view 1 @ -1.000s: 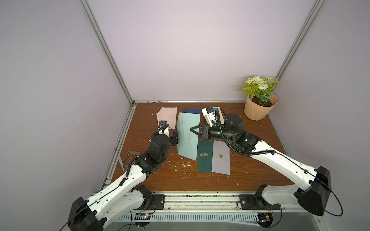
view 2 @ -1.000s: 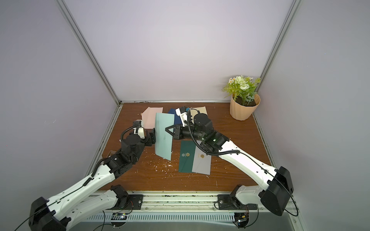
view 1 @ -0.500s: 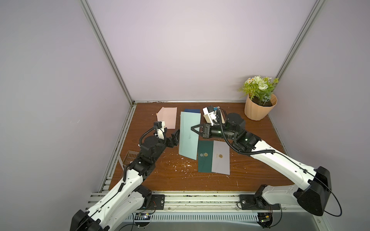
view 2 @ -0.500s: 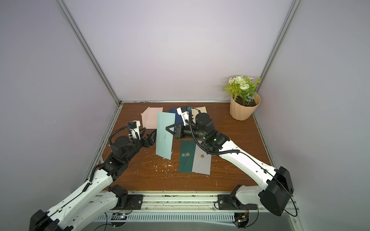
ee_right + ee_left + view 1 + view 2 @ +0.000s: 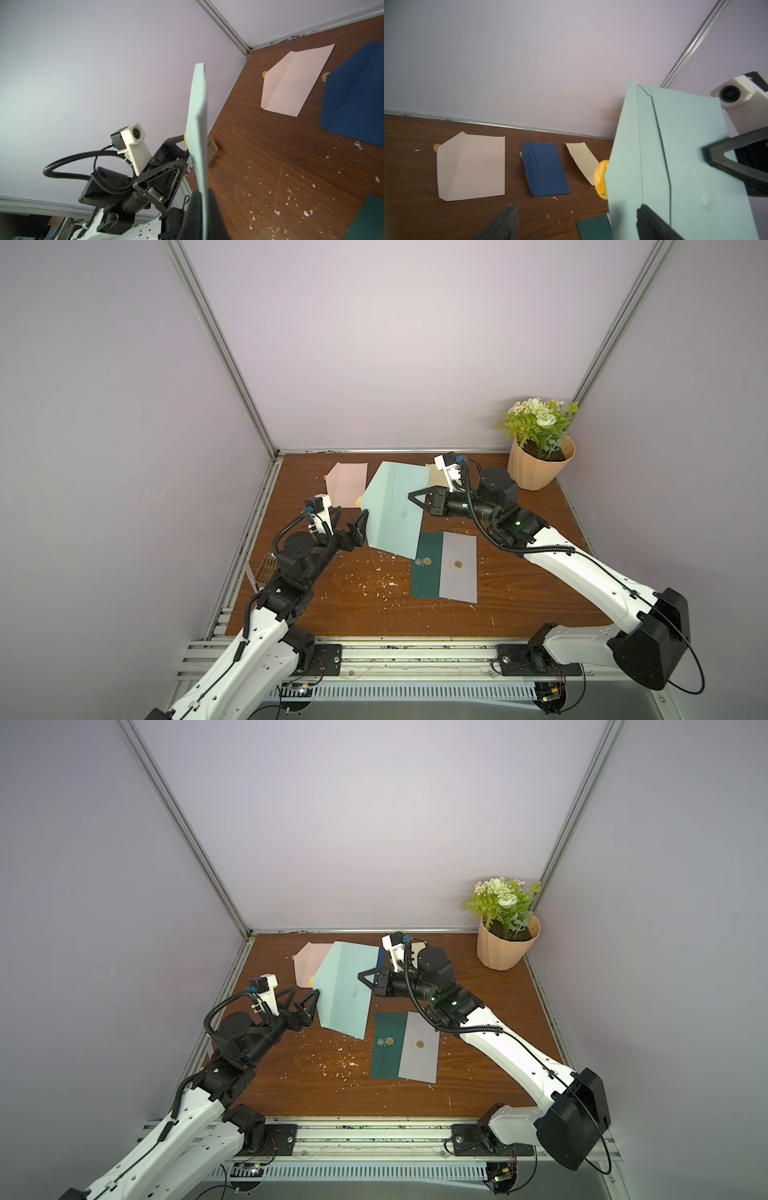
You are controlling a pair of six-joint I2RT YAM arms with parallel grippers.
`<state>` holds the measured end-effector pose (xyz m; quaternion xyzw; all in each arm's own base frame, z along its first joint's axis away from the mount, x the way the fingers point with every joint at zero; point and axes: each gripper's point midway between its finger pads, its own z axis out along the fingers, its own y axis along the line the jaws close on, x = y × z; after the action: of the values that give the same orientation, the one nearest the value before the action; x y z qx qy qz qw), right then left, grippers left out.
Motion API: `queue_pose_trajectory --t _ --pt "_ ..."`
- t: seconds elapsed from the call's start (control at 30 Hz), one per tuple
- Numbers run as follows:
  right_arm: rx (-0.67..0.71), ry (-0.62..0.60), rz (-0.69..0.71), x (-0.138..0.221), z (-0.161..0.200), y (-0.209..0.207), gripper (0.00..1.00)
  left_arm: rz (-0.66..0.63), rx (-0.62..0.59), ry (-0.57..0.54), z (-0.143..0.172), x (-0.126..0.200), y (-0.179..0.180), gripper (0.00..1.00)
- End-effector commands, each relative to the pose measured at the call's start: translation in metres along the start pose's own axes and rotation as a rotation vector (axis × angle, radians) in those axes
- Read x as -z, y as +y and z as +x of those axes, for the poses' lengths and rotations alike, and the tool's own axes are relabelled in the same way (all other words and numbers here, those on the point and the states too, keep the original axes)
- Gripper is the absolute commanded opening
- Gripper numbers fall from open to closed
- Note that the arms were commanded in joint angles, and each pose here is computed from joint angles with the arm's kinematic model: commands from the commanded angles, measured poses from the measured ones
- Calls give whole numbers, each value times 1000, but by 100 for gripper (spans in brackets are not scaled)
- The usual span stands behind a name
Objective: Open the envelope
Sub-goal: Open the envelope flap on the envelope.
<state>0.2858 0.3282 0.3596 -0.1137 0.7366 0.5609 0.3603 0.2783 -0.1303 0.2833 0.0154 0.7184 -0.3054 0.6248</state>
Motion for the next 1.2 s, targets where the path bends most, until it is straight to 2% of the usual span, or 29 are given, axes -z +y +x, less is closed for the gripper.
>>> queue_pose_trajectory --t 0.0,0.17,0.4,0.57,0.8,0.9,1.17 --pt "58 -35 -74 15 -19 30 0 69 83 6 2 4 -1 91" --pt "68 -35 -72 19 -22 31 0 176 165 10 3 6 2 92" --pt "68 -28 -66 18 -22 27 0 330 180 28 3 8 -22 91" --pt "63 -33 -59 16 -26 22 0 361 188 31 5 11 -26 92" --pt "27 -27 -154 12 -26 34 0 425 228 57 12 6 -31 91" --pt "15 -25 -181 11 -26 37 0 438 230 60 12 5 -33 88" --pt "-18 -16 -210 1 -21 32 0 548 238 64 8 10 -49 73"
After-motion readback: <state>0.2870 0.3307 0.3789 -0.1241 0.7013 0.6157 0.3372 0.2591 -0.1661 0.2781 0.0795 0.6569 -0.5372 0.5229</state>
